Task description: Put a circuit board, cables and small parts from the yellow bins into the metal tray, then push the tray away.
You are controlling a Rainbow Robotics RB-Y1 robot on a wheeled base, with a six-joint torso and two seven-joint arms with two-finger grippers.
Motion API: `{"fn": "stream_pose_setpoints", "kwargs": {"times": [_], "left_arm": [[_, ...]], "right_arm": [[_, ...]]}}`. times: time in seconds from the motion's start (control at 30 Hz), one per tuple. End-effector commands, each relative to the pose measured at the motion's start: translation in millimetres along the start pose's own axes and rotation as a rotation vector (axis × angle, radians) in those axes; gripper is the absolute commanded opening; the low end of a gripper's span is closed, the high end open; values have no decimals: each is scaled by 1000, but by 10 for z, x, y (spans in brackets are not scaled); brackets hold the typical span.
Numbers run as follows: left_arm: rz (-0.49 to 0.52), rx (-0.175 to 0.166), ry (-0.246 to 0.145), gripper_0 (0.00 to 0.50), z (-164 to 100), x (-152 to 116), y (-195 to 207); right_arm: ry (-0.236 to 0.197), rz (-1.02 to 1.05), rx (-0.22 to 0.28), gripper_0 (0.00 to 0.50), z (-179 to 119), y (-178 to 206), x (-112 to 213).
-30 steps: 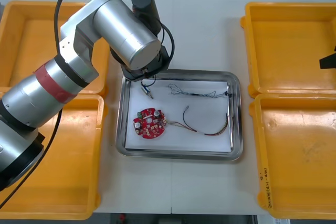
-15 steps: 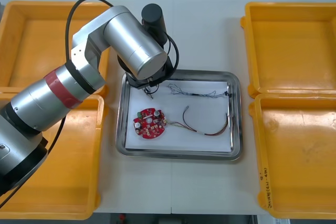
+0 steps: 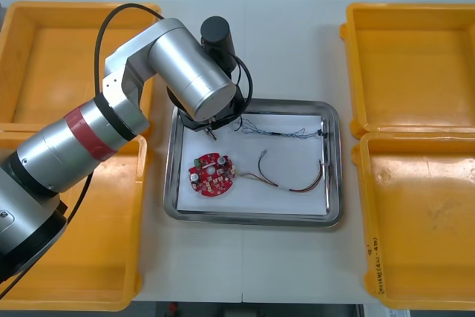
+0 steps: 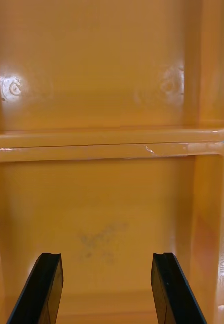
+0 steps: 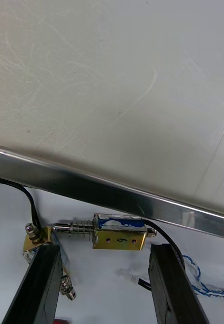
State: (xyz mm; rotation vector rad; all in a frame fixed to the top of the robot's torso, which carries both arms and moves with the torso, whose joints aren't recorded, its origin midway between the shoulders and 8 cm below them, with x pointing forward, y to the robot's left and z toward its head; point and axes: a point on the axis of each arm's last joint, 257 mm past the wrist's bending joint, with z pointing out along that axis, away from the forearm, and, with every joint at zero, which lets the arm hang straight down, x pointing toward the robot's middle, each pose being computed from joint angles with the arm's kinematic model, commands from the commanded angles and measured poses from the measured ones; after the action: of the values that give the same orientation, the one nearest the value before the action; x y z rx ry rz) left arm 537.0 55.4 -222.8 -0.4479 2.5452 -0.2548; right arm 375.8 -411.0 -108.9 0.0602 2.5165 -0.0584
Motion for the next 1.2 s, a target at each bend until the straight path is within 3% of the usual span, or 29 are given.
{"fn": "stream_pose_setpoints", "kwargs": {"times": [0.03, 0.33, 0.47, 0.63, 0.97, 1.2], "left_arm": [[-39, 25, -11, 500, -193, 107, -174], [-78, 25, -12, 500, -596, -92, -77], [-108, 13, -31, 500, -784, -267, 59], [-163, 24, -18, 500, -1079, -515, 264], [-186, -26, -1, 500, -1524, -818, 819], [-153, 8, -22, 500, -1780, -1066, 1085]], "right_arm": [[-1, 74, 0, 500, 12, -72, 35], [58, 79, 2, 500, 173, -65, 144], [70, 85, -9, 500, 195, -59, 166], [85, 96, -25, 500, 235, -50, 175], [68, 100, -38, 500, 214, -11, 70], [69, 84, -49, 500, 217, 34, 58]]}}
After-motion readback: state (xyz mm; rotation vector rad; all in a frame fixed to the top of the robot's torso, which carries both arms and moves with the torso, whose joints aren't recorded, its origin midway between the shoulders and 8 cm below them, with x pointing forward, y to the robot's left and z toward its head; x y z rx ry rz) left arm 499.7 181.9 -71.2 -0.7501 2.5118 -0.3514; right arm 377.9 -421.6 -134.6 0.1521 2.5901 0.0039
